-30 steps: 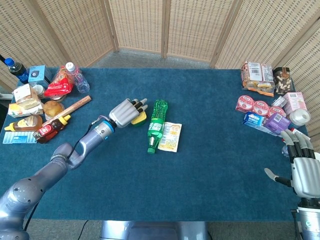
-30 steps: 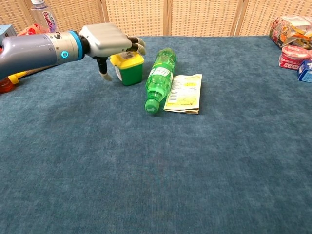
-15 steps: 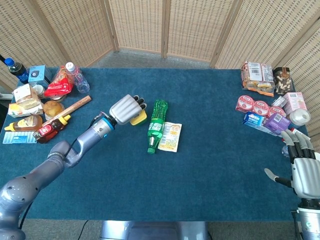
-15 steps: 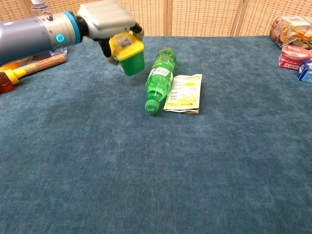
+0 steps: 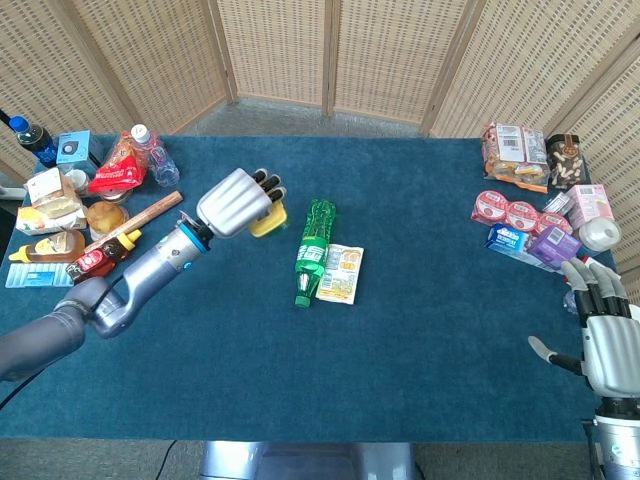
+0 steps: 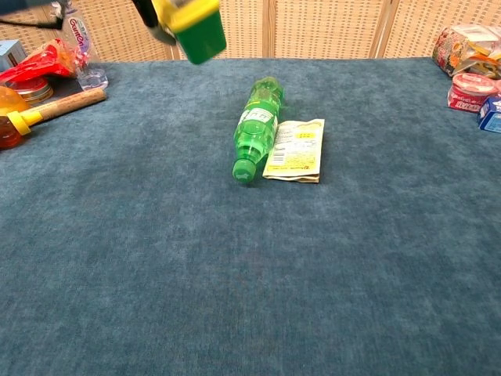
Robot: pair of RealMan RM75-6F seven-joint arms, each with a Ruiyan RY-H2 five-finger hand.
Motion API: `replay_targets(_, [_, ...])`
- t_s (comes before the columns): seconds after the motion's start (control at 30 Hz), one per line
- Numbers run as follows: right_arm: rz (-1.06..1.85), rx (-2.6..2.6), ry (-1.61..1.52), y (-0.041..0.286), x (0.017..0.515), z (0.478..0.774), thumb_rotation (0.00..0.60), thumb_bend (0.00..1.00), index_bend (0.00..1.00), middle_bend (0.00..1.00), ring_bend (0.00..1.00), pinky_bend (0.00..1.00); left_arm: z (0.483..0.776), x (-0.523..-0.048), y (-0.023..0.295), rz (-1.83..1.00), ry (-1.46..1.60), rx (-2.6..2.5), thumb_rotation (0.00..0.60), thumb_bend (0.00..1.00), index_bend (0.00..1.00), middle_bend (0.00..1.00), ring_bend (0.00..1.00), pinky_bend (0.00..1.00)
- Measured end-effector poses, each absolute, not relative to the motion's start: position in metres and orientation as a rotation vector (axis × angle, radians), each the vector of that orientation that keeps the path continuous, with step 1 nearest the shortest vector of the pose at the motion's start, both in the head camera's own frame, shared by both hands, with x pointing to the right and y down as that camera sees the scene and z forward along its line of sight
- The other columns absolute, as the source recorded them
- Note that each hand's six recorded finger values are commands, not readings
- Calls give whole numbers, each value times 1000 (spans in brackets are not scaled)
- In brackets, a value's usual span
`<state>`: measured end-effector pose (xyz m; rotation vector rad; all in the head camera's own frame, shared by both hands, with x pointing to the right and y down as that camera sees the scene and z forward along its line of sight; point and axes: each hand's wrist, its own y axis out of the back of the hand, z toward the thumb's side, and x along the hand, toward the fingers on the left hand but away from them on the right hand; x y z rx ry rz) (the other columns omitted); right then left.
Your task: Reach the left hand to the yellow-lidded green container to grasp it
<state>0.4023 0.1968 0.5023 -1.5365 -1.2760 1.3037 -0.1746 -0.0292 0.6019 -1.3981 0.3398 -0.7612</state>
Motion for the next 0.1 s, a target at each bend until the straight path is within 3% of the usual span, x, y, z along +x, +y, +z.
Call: replay_targets(0.1, [1302,-1538,-1280,198,402,502,600,0,42,0,0,0,592,-178,-31,-769,354,-1383,600,89,626,754,848,898])
